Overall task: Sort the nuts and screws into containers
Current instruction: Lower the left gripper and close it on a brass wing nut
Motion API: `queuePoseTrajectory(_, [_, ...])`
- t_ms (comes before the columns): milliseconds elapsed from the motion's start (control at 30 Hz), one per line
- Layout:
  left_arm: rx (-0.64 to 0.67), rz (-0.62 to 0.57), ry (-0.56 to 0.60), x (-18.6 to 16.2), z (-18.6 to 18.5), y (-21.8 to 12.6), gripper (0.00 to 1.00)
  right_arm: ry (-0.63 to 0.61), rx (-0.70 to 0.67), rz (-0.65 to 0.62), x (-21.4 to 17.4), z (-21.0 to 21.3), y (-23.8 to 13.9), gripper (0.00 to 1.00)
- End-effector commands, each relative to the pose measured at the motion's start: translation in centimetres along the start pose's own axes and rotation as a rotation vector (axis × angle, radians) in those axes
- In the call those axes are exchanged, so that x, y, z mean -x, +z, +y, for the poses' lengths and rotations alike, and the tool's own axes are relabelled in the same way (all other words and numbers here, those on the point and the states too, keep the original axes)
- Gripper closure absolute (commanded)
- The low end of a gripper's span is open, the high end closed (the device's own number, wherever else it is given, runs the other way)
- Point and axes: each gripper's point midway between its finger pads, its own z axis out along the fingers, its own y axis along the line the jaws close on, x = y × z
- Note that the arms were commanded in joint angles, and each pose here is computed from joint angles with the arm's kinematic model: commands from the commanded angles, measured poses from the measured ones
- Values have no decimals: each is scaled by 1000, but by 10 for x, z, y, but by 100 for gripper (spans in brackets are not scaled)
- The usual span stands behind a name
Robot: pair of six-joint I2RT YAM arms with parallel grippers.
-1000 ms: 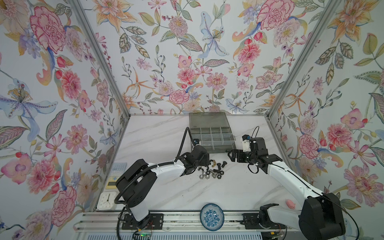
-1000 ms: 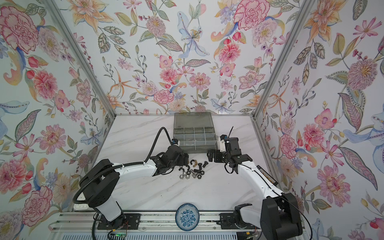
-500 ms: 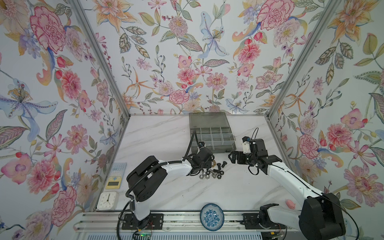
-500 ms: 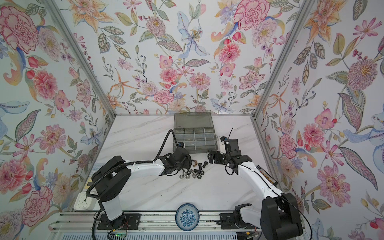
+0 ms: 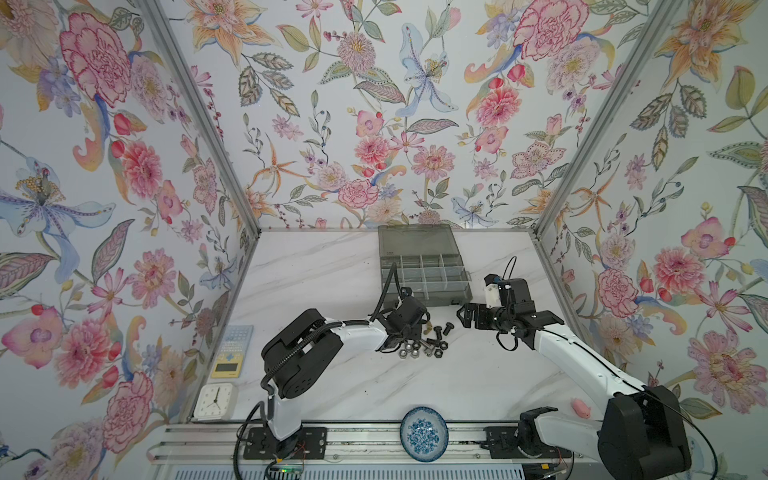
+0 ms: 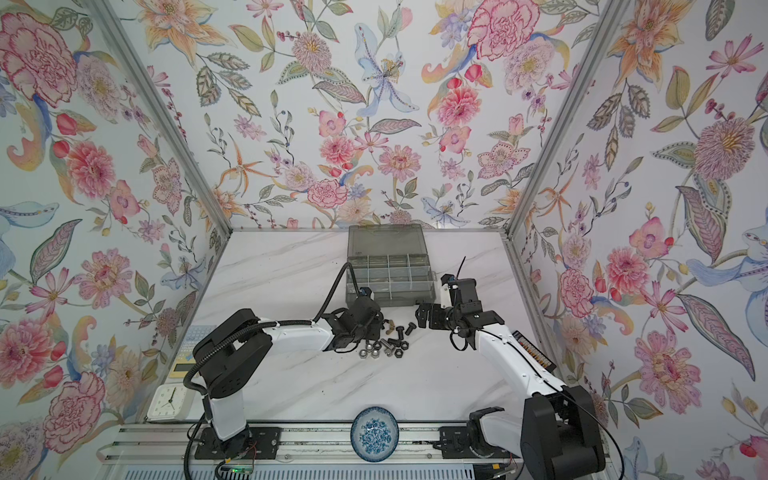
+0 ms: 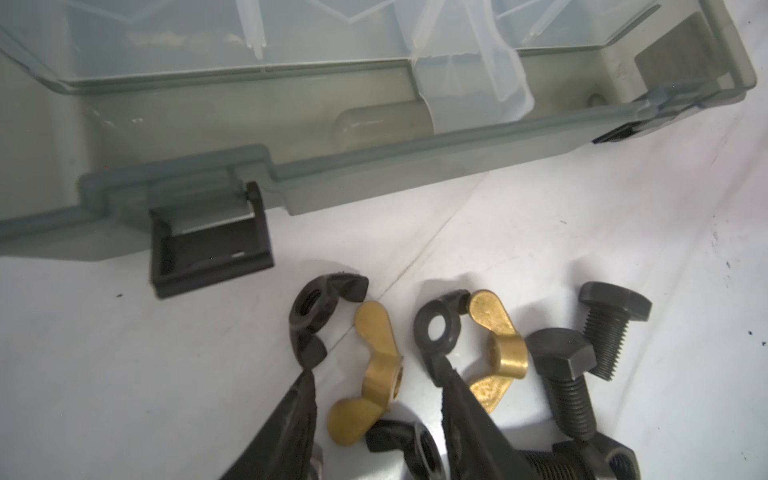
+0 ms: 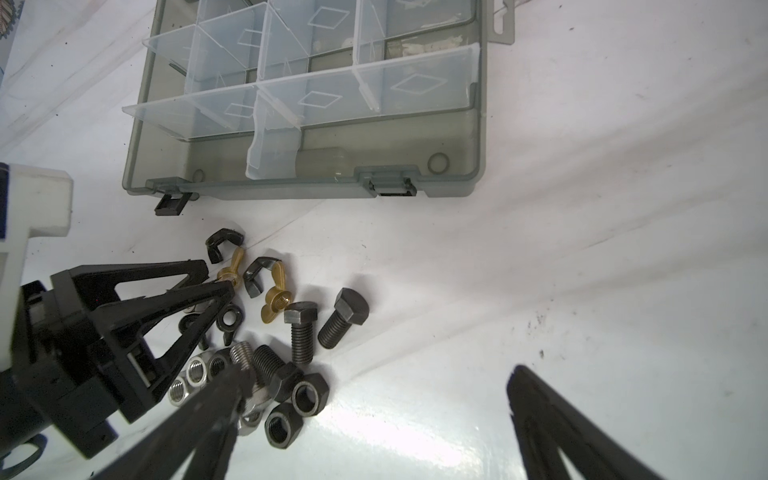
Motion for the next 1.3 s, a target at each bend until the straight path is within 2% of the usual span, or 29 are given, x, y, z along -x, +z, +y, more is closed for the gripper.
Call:
queuePoseTrajectory(0, [-27,10,39,1,-11,4,49,15,-15,33,-11,-3,4,0])
queuePoseTrajectory(333, [5,28,88,0,-5,12,46,18,-8,36,-12,-2,4,0])
queuePoseTrajectory(800, [30,54,114,-4,11,18,50,26,-3,54,-14,-2,8,0])
queuePoseTrajectory(1267, [3,72,124,-8,11,25,56,37,-3,66,-16,-2,10,0])
